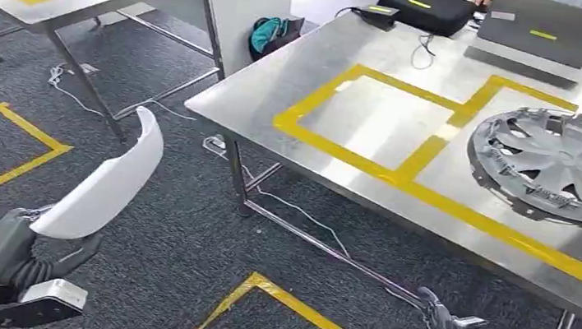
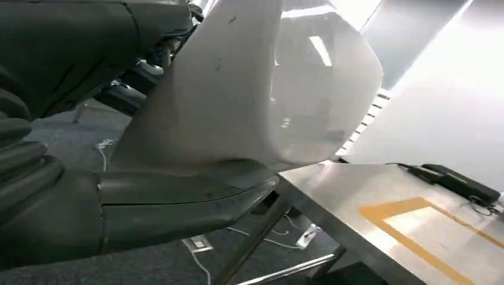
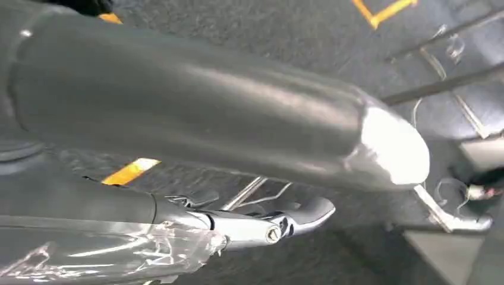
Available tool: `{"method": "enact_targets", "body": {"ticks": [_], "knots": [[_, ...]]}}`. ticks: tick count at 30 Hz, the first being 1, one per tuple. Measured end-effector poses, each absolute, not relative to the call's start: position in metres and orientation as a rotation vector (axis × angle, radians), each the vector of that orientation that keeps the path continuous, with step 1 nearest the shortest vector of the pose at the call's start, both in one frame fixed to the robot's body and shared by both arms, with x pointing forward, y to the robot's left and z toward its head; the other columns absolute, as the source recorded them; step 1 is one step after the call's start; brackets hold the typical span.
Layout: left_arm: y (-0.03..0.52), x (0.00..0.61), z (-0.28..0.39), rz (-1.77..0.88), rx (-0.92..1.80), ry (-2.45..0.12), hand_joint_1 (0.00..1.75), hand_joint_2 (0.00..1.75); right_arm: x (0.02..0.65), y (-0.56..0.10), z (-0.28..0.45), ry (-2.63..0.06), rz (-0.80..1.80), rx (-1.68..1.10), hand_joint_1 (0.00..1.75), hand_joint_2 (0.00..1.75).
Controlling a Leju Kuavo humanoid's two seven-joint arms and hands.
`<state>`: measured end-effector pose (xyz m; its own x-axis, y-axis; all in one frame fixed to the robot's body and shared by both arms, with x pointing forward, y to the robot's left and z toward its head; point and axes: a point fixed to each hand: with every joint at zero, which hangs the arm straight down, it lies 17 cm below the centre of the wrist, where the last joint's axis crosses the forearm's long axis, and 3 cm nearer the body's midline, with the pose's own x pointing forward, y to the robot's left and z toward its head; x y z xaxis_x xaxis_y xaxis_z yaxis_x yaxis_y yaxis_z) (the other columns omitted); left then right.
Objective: Take the parts from the cabinet and place them on the table.
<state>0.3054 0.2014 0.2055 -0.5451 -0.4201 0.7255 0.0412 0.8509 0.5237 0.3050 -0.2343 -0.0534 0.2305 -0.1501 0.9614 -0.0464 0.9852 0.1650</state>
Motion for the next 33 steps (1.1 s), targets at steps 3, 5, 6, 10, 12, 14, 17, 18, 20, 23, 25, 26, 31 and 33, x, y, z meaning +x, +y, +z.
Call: {"method": "enact_targets", "body": {"ticks": [3, 5, 6, 10, 12, 14, 17, 18, 20, 23, 25, 26, 31, 33], "knots": [[0.205, 0.306, 0.207, -0.585, 0.298, -2.075, 1.75, 1.75, 0.294, -0.237, -0.071, -1.284, -0.075, 0.147, 0.0, 0.0], [0.209, 0.307, 0.212, -0.545, 0.322, -2.086, 1.75, 1.75, 0.288, -0.242, -0.082, -1.255, -0.075, 0.125, 0.0, 0.0], [0.213, 0.308, 0.213, -0.524, 0.336, -2.087, 1.75, 1.75, 0.285, -0.243, -0.087, -1.237, -0.072, 0.119, 0.0, 0.0], [0.219, 0.309, 0.214, -0.49, 0.357, -2.086, 1.75, 1.75, 0.269, -0.247, -0.109, -1.173, -0.08, 0.099, 0.0, 0.0], [0.219, 0.309, 0.215, -0.482, 0.357, -2.086, 1.75, 1.75, 0.266, -0.248, -0.112, -1.162, -0.082, 0.097, 0.0, 0.0], [0.22, 0.31, 0.215, -0.477, 0.361, -2.084, 1.75, 1.75, 0.268, -0.248, -0.113, -1.162, -0.083, 0.097, 0.0, 0.0], [0.222, 0.31, 0.215, -0.475, 0.366, -2.084, 1.75, 1.75, 0.267, -0.248, -0.115, -1.155, -0.085, 0.098, 0.0, 0.0], [0.222, 0.31, 0.215, -0.47, 0.368, -2.084, 1.75, 1.75, 0.266, -0.249, -0.116, -1.151, -0.087, 0.096, 0.0, 0.0], [0.223, 0.31, 0.216, -0.467, 0.371, -2.085, 1.75, 1.75, 0.265, -0.248, -0.117, -1.148, -0.087, 0.097, 0.0, 0.0], [0.227, 0.31, 0.216, -0.456, 0.382, -2.083, 1.75, 1.75, 0.267, -0.25, -0.117, -1.147, -0.085, 0.092, 0.0, 0.0], [0.231, 0.311, 0.219, -0.419, 0.4, -2.09, 1.75, 1.75, 0.262, -0.251, -0.125, -1.117, -0.076, 0.082, 0.0, 0.0], [0.234, 0.312, 0.221, -0.401, 0.416, -2.094, 1.75, 1.75, 0.26, -0.251, -0.129, -1.102, -0.074, 0.076, 0.0, 0.0], [0.249, 0.315, 0.227, -0.339, 0.468, -2.098, 1.75, 1.75, 0.231, -0.246, -0.165, -0.969, -0.011, 0.044, 0.0, 0.0], [0.253, 0.316, 0.228, -0.323, 0.481, -2.095, 1.75, 1.75, 0.213, -0.243, -0.181, -0.94, -0.012, 0.032, 0.0, 0.0]]}}
